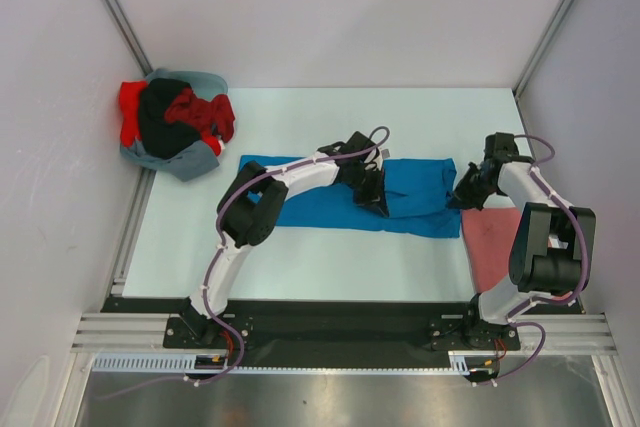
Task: Fold and stack the t-shirts
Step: Fold the tshirt
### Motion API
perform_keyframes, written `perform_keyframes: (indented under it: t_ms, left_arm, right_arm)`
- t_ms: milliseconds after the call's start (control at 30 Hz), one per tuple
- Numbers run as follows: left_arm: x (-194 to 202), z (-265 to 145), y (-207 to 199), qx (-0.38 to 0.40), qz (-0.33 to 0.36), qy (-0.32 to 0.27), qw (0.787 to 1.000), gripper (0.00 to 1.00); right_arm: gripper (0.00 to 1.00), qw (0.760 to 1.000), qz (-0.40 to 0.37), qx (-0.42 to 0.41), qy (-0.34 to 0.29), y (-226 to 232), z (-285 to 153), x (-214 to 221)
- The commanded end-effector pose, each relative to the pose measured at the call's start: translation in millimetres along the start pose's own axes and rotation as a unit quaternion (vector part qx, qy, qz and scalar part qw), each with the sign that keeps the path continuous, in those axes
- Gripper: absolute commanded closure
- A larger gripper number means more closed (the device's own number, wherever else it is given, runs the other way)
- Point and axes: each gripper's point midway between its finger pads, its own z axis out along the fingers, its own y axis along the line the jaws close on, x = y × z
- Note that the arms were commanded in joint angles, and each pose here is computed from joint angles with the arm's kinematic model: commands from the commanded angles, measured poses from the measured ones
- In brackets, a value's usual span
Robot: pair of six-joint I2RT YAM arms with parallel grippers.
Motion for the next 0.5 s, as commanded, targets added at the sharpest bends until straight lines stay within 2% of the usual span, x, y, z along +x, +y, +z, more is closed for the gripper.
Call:
perform_keyframes:
  t_ms: [0,100,133,233,333,367,467]
  left_arm:
    - [-3,-15,-22,0.026,0.018,-0.010,0.999,0.87]
    - [-4,-20,-19,0.018,0.030,-0.017,0.999,0.76]
    - [-4,-22,-16,0.014,0.036,-0.019,0.999,0.68]
    - [-13,-31,-13,0.008,0.048,-0.036,0.998,0.63]
    - [-22,-39,-11,0.010,0.045,-0.047,0.998,0.66]
    - [-24,-40,-9,0.008,0.043,-0.050,0.998,0.73]
    - [-26,-40,-7,0.007,0.041,-0.052,0.998,0.78]
  right_arm:
    - [1.00,1.000,-0.014,0.019,-0.019,-9,-10,-5]
    - [1.00,1.000,-0.015,0.019,-0.014,-11,-7,-2]
    - [1.00,1.000,-0.015,0.016,-0.013,-10,-7,-1]
    - [1.00,1.000,-0.015,0.006,-0.012,-7,-6,-2]
    - [1.00,1.000,-0.017,0.005,-0.016,-5,-8,-4]
    - [1.00,1.000,-0.018,0.005,-0.018,-5,-9,-4]
    - [1.00,1.000,-0.021,0.008,-0.020,-6,-12,-3]
